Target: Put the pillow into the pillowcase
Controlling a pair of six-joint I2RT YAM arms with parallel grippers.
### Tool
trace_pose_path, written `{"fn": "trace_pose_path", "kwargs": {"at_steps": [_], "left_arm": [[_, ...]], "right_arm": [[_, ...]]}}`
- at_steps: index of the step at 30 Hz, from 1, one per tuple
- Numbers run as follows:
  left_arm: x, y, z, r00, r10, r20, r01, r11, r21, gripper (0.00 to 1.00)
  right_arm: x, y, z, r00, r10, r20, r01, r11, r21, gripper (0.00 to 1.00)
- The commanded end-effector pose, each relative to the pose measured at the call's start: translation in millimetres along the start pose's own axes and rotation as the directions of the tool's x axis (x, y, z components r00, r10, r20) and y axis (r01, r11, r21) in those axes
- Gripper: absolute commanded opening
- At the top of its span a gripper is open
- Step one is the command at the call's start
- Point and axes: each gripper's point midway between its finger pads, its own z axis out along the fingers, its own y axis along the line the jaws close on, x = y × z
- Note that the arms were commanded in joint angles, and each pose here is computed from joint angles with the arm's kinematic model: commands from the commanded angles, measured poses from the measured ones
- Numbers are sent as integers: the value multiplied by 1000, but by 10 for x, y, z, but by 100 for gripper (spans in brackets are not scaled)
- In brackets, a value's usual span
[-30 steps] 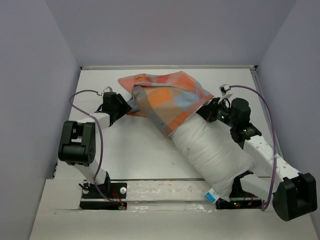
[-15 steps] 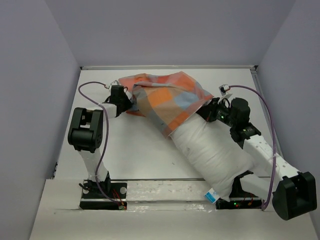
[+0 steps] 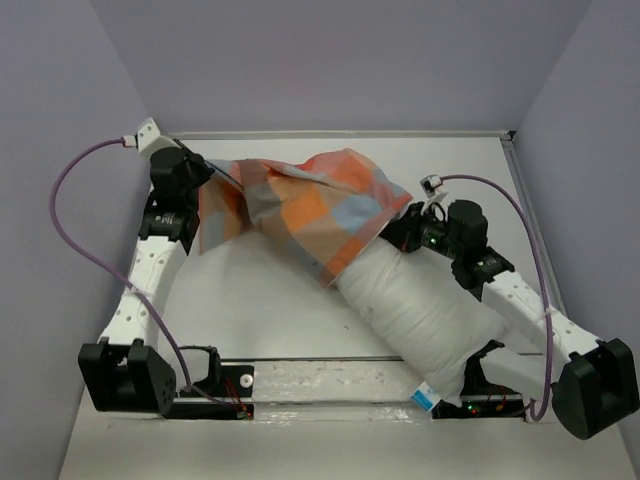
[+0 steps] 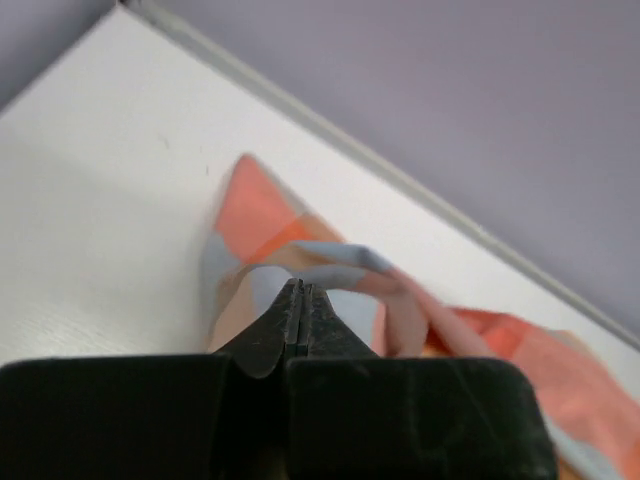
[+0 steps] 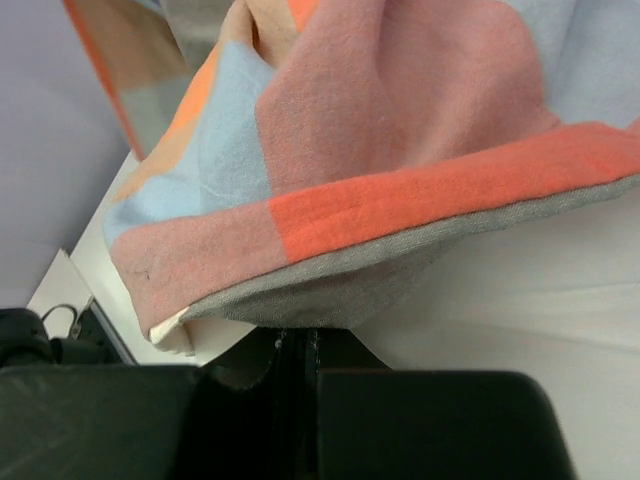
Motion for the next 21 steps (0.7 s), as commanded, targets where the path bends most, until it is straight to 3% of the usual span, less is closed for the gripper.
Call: {"fn": "trace_pose_path", "kwargs": {"at_steps": [1,4,5,6,7,8,9,10,12,16,17,18,19,20,21], "left_arm": [[-1009,-194,-531,970,47,238,-45,999,-16,0],[-1268,-279,-564,962,91,258,-82,996,-44,0],[-1136,-258,-339,969,143,200,-131,989,-71,0],[-1146,-313,-268,973,162,162,-153,986,-69,17],[-837,-290,61,980,195,49,-191,979,-65,31],[-775,-337,149,977,211,3,-211,976,-52,46],[-662,-364,240,976,214,-38,-216,976,-31,71],[-540,-395,299,974,213,-80,-214,977,-5,78],[-341,-549,288,971,215,-108,-210,976,53,85],[-97,-976,-223,959,277,-62,-265,951,160,85],[-147,-1099,-494,963,270,-15,-262,945,194,85],[276,-1348,-763,950,309,-44,-282,910,303,84],[250,-1484,-1100,964,267,-11,-244,895,373,83],[746,-1585,-1421,947,315,-54,-258,852,455,83],[818,-1538,-1620,958,285,-30,-240,854,463,83]], "right_arm": [[206,591,-1,993,-76,-89,61,986,-154,0],[318,719,-74,990,-79,-115,56,979,-196,0],[306,692,-95,991,-79,-107,59,983,-175,0],[279,680,-121,992,-86,-95,70,985,-161,0],[195,685,-114,992,-106,-73,94,984,-151,0],[267,566,-77,989,-88,-115,78,992,-94,0],[247,532,-45,989,-87,-117,79,994,-73,0],[176,528,-8,991,-83,-105,77,995,-58,0],[113,446,82,992,-82,-94,81,997,-13,0],[-42,345,272,992,-101,-81,105,994,45,0],[-40,296,337,991,-102,-90,108,992,61,0],[-151,291,364,992,-106,-70,111,991,70,0],[-153,223,413,992,-100,-79,107,991,85,0],[-238,205,435,993,-101,-63,107,990,93,0],[-239,139,464,993,-92,-69,99,989,107,0]]}}
